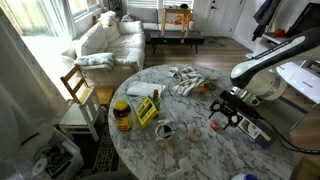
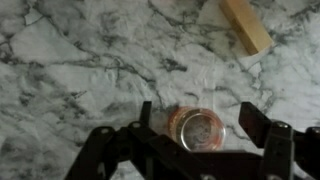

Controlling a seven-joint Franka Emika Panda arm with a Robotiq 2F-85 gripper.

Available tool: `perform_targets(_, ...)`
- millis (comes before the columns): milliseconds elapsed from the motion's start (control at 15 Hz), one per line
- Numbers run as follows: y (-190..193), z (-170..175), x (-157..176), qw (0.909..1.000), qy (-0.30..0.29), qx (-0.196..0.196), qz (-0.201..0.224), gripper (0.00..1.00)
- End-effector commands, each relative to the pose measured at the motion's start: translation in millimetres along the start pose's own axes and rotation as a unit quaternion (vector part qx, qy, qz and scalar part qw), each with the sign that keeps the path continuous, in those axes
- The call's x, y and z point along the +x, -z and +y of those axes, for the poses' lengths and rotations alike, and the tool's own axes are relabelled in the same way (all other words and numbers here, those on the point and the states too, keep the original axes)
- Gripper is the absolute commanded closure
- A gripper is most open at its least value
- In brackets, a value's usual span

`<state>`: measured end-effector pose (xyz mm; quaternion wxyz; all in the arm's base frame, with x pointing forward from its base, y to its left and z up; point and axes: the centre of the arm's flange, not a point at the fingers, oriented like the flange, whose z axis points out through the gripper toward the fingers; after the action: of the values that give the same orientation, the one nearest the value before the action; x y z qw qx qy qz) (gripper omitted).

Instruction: Turn the container with an orange lid on the over

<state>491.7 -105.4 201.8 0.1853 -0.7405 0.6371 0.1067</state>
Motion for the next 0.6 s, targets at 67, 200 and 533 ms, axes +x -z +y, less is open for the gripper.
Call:
perform_targets(67,-9.5,-3.5,12.3,0.999,-0.04,-0.012,-0.018,0.23)
perform_targets(200,-10.9,-1.6,17.1,0.9981,-0.055,-0.018,-0.021,0.26)
perform_targets(533,-11.9,3.7,27.0,0.9957,-0.084,-0.023,-0.031,0.24)
